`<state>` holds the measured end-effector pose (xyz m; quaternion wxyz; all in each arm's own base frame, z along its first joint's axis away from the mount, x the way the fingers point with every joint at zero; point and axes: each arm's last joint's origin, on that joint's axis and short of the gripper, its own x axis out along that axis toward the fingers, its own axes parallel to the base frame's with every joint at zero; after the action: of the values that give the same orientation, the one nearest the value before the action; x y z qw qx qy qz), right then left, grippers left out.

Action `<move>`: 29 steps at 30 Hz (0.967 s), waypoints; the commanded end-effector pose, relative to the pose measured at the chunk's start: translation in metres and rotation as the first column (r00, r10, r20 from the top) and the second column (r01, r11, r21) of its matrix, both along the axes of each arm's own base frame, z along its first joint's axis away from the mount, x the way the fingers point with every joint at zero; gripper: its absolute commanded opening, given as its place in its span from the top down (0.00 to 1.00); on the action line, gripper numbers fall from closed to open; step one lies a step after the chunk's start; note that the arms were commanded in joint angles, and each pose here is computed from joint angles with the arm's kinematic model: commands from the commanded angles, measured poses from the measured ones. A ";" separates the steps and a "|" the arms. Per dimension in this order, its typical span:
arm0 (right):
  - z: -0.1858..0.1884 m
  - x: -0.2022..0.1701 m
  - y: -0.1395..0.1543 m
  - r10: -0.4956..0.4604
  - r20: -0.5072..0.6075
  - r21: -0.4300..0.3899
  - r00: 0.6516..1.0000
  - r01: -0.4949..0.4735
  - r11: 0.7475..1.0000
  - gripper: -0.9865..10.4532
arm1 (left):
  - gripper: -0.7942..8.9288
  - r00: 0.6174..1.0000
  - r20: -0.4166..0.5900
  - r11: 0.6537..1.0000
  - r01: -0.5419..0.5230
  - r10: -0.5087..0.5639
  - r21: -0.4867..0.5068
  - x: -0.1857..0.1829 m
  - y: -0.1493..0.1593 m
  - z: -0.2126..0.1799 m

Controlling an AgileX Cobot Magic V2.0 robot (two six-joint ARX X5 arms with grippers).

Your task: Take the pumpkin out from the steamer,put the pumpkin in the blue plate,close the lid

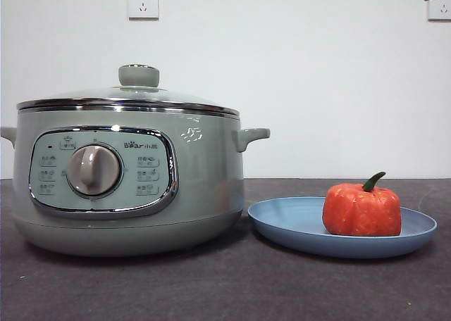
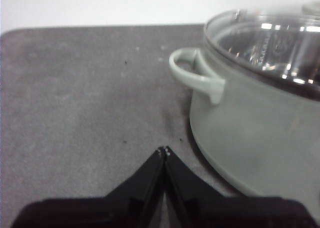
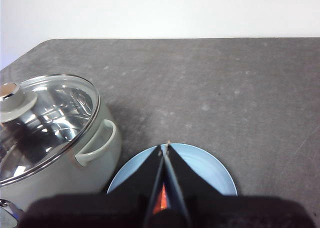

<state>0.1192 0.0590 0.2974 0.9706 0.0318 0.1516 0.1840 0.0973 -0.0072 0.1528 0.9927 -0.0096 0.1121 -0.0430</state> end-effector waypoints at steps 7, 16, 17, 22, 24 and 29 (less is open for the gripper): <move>-0.002 0.000 0.000 -0.006 -0.006 0.009 1.000 0.006 1.000 0.93 | 0.92 1.000 0.012 0.998 -0.009 0.010 -0.055 -0.002 0.000 -0.005; -0.003 0.000 0.000 -0.006 -0.023 0.001 1.000 0.006 1.000 0.93 | 0.92 1.000 0.013 0.998 -0.008 0.009 -0.055 -0.002 0.000 -0.005; -0.004 -0.001 0.000 -0.006 -0.029 -0.003 1.000 0.006 1.000 0.93 | 0.92 1.000 0.011 0.998 -0.008 0.009 -0.055 -0.003 0.000 -0.005; -0.006 -0.001 -0.001 -0.007 -0.052 -0.015 0.999 0.006 1.000 0.93 | 0.92 1.000 0.012 0.998 -0.008 0.009 -0.055 -0.003 0.000 -0.005; -0.007 -0.001 -0.001 -0.007 -0.056 -0.017 0.998 0.006 1.000 0.93 | 0.92 1.000 0.012 0.998 -0.008 0.009 -0.055 -0.003 0.000 -0.005; -0.007 -0.001 -0.001 -0.007 -0.056 -0.017 0.998 0.006 1.000 0.93 | 0.92 1.000 0.012 0.998 -0.008 0.009 -0.055 -0.003 0.000 -0.005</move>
<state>0.1176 0.0582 0.2919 0.9666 0.0234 0.1799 0.1810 0.0945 -0.0070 0.1522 0.9941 -0.0339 0.0944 -0.0412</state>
